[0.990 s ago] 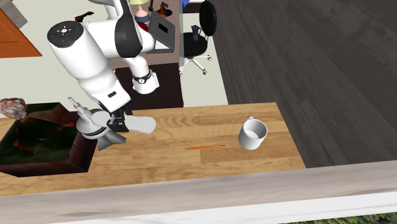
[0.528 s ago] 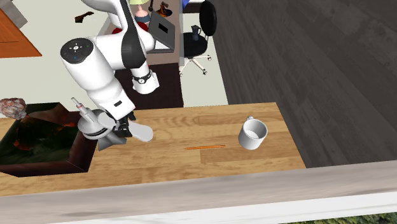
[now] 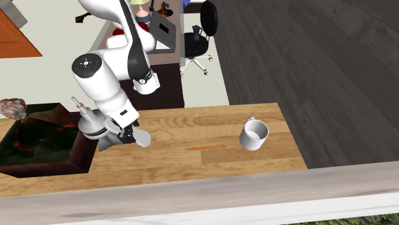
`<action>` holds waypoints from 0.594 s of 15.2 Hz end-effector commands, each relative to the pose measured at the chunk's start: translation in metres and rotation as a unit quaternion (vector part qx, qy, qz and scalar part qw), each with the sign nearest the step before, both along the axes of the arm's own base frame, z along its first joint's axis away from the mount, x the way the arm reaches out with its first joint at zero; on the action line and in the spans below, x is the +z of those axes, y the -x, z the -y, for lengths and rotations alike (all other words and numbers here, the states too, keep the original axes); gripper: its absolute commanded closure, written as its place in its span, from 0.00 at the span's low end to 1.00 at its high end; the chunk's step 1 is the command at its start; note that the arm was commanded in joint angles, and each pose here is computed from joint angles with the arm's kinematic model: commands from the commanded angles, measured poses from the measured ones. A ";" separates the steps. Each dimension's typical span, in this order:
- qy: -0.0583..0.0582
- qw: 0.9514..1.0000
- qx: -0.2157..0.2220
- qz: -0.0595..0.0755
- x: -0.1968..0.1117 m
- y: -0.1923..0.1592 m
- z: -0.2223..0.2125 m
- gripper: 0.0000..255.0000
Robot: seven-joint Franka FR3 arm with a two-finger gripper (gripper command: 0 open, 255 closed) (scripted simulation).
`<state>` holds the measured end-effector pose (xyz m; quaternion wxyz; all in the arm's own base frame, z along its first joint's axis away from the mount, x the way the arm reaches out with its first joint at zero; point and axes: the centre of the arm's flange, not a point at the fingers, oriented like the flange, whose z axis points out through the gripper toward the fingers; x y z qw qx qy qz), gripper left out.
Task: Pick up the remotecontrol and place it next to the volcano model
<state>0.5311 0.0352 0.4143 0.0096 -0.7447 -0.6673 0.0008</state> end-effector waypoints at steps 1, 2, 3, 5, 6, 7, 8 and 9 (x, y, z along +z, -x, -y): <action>0.000 1.000 0.000 -0.002 -0.014 0.001 0.000 1.00; 0.000 1.000 0.000 -0.002 -0.019 0.001 0.000 1.00; 0.000 1.000 0.000 -0.002 -0.024 0.001 0.000 1.00; 0.000 1.000 0.000 -0.002 -0.035 0.001 0.000 1.00; 0.000 1.000 0.000 -0.002 -0.040 0.001 0.000 1.00; 0.000 1.000 0.000 -0.002 -0.045 0.001 0.000 1.00; 0.000 1.000 0.000 -0.002 -0.051 0.001 0.000 1.00; 0.000 1.000 0.000 -0.002 -0.056 0.001 0.000 1.00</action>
